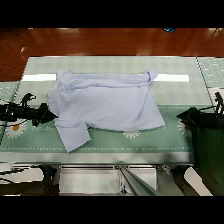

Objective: Fold the shirts.

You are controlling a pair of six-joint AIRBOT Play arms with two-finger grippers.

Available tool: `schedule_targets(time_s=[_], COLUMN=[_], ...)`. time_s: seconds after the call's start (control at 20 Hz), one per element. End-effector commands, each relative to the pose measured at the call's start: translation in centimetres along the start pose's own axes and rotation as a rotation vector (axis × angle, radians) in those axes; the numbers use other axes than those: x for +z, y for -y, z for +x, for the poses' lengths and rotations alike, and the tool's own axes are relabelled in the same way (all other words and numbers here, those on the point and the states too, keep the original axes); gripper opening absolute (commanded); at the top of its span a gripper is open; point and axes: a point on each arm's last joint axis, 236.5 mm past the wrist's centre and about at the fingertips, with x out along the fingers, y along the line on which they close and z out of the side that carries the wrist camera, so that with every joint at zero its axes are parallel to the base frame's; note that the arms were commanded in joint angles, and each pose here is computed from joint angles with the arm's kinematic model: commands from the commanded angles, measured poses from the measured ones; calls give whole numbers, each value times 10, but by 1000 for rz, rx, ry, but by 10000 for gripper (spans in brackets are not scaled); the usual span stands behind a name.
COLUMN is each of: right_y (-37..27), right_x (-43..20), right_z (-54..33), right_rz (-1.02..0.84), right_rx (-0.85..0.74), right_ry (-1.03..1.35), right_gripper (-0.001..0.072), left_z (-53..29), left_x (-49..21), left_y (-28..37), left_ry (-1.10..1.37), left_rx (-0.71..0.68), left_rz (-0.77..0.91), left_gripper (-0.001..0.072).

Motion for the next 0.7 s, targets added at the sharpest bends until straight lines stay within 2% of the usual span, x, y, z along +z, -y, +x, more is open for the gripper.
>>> schedule_targets(time_s=[0.0, 0.2, 0.65], right_y=[21, 19, -33], right_x=[-31, -42, -33], right_z=[13, 29, 102], right_rz=[79, 122, 135], right_rx=[-41, 8, 117], right_ry=[-85, -142, -204], right_gripper=[405, 405, 405], left_z=[0, 0, 0], left_x=[-2, -2, -2], left_y=[5, 5, 5], left_ry=[-14, -14, -14], left_rx=[-12, -11, -11], left_rz=[9, 10, 12], left_gripper=[23, 23, 23])
